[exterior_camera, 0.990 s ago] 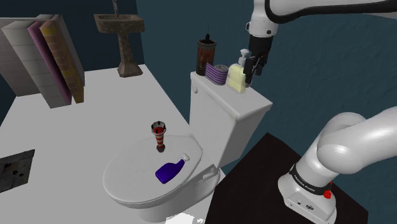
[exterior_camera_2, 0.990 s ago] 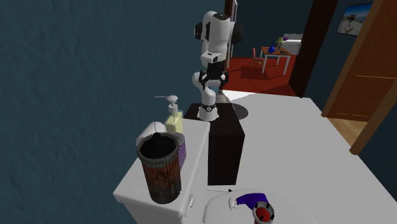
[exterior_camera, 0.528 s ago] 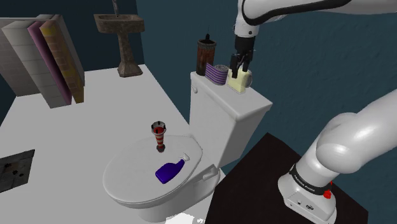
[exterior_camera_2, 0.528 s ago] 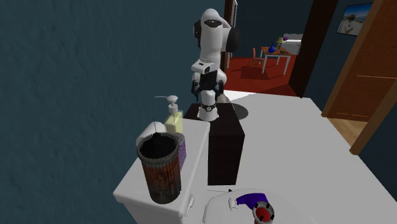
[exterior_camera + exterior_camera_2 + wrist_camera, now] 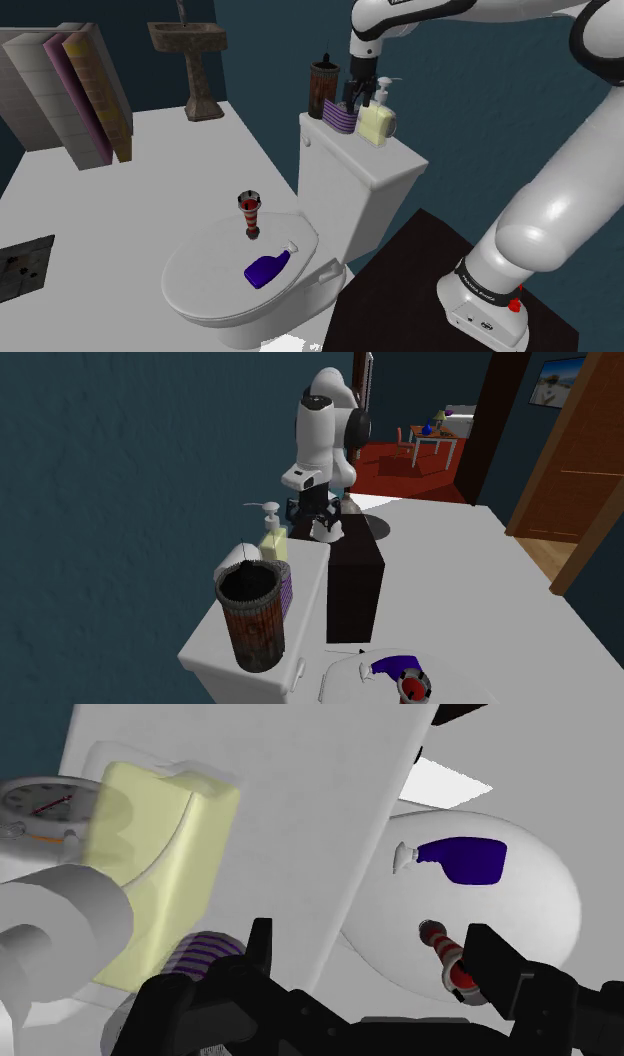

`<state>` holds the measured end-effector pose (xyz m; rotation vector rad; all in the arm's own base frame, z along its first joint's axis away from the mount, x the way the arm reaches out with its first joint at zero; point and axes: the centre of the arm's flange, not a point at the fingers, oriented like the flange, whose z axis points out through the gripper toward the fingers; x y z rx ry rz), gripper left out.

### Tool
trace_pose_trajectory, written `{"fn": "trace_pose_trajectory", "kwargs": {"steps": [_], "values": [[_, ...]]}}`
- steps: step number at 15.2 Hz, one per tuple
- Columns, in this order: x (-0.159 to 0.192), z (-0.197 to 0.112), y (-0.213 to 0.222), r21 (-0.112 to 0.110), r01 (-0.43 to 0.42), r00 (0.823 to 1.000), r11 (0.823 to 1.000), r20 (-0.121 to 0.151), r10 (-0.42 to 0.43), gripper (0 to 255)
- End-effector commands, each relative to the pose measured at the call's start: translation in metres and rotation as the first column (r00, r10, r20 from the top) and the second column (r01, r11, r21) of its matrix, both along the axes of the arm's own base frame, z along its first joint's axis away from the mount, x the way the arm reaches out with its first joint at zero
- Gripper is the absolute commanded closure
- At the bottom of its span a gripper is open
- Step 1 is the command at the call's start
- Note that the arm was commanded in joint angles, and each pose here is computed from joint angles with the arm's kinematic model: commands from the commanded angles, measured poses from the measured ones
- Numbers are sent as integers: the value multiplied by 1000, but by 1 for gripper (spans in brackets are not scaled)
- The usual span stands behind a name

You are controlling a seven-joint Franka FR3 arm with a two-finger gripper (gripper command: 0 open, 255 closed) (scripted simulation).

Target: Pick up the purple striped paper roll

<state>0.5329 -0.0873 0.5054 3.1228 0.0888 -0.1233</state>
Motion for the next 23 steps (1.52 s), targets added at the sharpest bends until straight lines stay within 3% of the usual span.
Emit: {"fn": "trace_pose_trajectory", "kwargs": {"steps": [1,13,22,23], "values": [[25,-7,-13,5,2,1000,1000,2,-2,0],[163,-44,-79,36,15,1000,999,12,-15,0],[163,-84,-79,36,15,1000,999,12,-15,0],[160,-84,-78,35,15,1000,999,12,-15,255]]}}
